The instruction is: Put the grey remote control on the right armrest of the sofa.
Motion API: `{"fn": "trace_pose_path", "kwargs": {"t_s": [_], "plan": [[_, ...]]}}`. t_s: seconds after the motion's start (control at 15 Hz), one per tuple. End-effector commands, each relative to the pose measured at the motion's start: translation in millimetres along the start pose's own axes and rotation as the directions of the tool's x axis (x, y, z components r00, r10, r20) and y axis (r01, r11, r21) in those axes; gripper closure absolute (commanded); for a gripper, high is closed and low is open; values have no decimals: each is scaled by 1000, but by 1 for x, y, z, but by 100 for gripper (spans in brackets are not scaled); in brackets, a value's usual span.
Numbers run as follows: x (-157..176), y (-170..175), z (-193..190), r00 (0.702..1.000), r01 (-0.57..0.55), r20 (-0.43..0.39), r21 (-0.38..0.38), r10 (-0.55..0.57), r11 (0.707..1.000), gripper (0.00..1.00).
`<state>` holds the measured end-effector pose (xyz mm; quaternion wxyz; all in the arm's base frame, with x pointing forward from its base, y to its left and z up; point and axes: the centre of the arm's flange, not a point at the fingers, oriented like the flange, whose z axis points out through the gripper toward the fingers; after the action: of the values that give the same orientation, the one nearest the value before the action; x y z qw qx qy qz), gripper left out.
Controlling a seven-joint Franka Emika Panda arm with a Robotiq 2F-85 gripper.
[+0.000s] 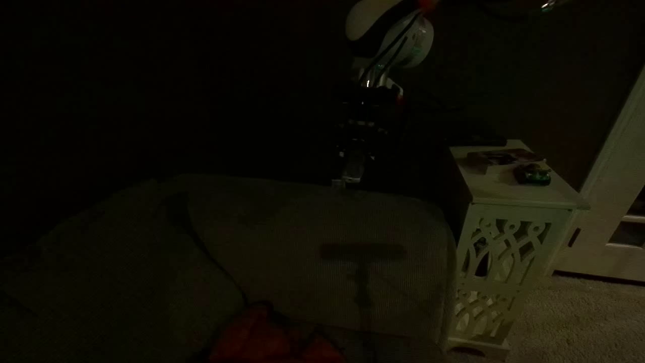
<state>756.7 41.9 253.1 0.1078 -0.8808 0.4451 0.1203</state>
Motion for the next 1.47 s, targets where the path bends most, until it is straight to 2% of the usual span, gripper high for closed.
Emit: {"fn": "trace_pose_path", "kwargs": {"t_s": [0.0, 0.13, 0.2, 0.4, 0.6, 0.93, 1.27, 1.4], "plan": [[32, -32, 9, 992, 101, 82, -10, -100, 995, 72], [38, -40, 29, 997, 56, 55, -15, -56, 998, 72], [43, -43, 42, 999, 40, -5, -11, -40, 999, 72], [59, -49, 72, 995, 20, -93, -7, -21, 1000, 72], [76, -53, 82, 986, 3, -169, 10, -1, 1000, 72], [94, -50, 62, 975, -24, -220, 24, 29, 999, 72], [93, -44, 74, 982, -2, -190, -101, -17, 995, 72], [94, -44, 77, 986, -25, -165, -91, 10, 996, 72]]}}
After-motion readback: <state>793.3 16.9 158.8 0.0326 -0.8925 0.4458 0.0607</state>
